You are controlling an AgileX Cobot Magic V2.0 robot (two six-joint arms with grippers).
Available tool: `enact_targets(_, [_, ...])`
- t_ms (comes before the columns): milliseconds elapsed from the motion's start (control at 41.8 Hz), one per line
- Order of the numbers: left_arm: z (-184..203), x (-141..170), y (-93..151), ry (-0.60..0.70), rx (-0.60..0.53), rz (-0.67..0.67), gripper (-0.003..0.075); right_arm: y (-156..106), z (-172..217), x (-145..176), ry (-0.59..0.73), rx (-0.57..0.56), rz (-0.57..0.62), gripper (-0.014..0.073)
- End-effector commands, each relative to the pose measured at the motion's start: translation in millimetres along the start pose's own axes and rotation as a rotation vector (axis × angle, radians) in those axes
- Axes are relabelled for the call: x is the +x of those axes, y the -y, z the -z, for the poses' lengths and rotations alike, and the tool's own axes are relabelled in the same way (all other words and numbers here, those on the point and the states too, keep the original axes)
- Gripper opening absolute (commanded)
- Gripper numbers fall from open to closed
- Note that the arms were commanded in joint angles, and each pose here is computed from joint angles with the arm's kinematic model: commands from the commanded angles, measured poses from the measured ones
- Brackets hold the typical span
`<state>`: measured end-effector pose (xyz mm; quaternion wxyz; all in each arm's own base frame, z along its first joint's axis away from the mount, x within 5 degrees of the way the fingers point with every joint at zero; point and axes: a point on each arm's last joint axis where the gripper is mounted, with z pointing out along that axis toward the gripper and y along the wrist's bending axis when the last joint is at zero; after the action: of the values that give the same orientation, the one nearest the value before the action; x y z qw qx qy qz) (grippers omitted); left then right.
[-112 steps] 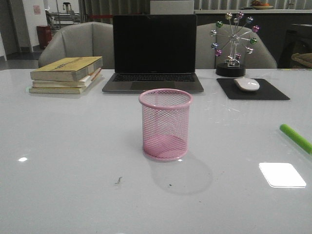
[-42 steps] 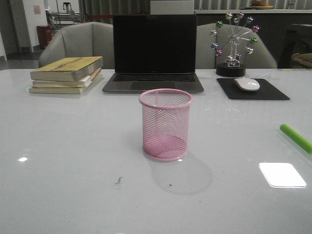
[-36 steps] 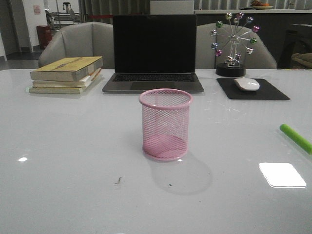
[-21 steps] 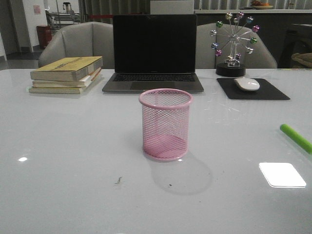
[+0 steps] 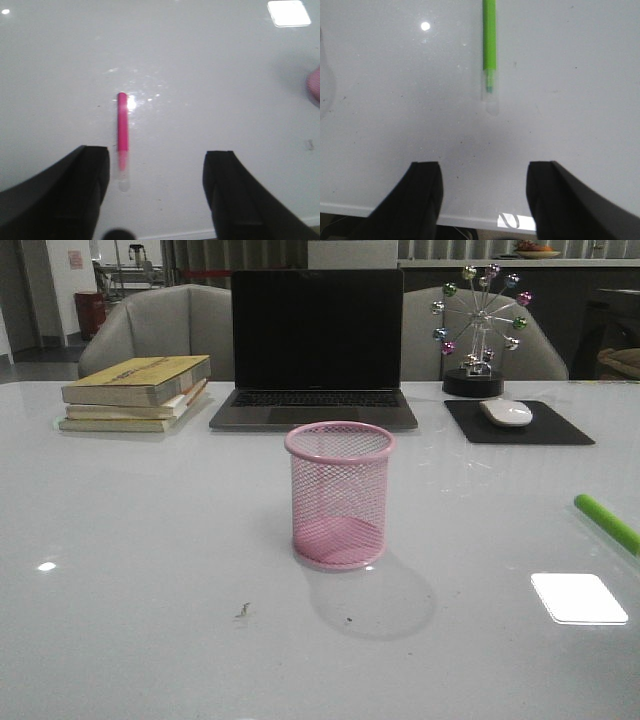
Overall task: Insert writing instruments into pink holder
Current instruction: 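Lower the right gripper over the green marker and grasp it, then lift the green marker with the right gripper and lower it into the pink holder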
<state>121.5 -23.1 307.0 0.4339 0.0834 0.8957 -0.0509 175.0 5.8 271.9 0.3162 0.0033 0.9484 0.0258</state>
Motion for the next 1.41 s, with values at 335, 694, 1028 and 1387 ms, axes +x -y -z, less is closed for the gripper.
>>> enact_targets(335, [10,-12,40,0.096,0.258,-0.192,0.0505,2,-90,-89,-0.089,0.001,-0.031,0.0519])
enact_targets(694, [10,-10,41,0.087,0.264,-0.197,0.0505,4,-162,-126,-0.163,0.004,-0.033,0.0519])
enact_targets(1028, [10,-10,41,0.087,0.264,-0.197,0.0505,6,-202,-135,-0.242,0.018,-0.011,0.0517])
enact_targets(1387, [10,-10,41,0.087,0.264,-0.197,0.0465,8,-206,-137,-0.272,0.035,0.016,0.0203])
